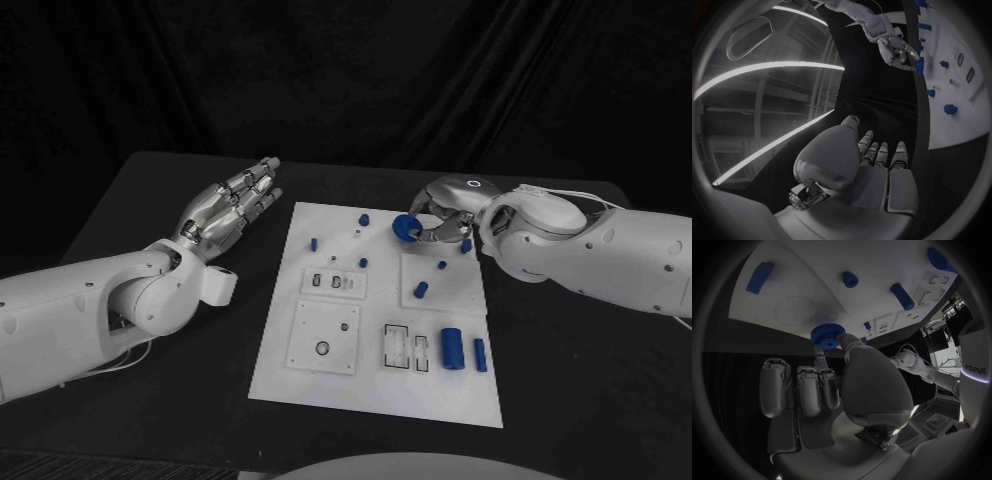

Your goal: Assemble the parts on the task board

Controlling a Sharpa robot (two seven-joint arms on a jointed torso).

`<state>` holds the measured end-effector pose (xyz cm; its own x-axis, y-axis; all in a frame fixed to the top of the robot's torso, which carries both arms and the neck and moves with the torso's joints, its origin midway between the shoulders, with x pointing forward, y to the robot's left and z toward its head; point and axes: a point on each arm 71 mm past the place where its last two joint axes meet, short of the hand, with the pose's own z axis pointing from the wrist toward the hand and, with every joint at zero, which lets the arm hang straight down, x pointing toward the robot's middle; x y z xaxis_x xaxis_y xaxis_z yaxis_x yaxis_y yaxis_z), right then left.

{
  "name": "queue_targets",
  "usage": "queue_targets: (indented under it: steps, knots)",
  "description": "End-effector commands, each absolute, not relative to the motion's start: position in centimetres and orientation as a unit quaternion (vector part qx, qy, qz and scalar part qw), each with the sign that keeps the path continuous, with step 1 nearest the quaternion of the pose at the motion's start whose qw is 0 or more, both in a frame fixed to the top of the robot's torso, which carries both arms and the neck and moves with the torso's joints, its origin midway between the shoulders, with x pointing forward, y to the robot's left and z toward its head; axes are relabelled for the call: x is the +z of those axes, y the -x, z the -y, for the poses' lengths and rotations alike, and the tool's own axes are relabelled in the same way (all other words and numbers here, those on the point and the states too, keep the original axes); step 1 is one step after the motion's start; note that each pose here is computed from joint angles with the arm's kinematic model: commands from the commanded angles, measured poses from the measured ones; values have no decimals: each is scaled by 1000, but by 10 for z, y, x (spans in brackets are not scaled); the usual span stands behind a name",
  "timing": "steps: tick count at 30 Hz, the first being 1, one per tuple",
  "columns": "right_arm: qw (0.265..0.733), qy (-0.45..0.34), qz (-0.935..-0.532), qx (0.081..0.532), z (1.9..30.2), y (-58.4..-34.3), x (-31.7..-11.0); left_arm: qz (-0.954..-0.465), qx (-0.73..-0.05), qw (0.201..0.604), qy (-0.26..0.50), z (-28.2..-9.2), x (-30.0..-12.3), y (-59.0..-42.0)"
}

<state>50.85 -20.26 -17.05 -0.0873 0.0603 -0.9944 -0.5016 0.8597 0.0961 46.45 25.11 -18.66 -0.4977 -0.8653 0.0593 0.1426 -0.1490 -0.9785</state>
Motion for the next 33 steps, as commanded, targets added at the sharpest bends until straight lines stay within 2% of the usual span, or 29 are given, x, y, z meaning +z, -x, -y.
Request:
queue_targets:
  steps: [1,18,33]
  knots:
    - [657,160,-705,214,197,-510,-169,-535,-686,365,333,-249,-186,-464]
    - [633,199,-711,235,144,-518,-171,-538,-687,359,332,-245,-187,-465]
    - [627,213,-710,238,118,-525,-172,-539,-688,355,331,-241,-187,-466]
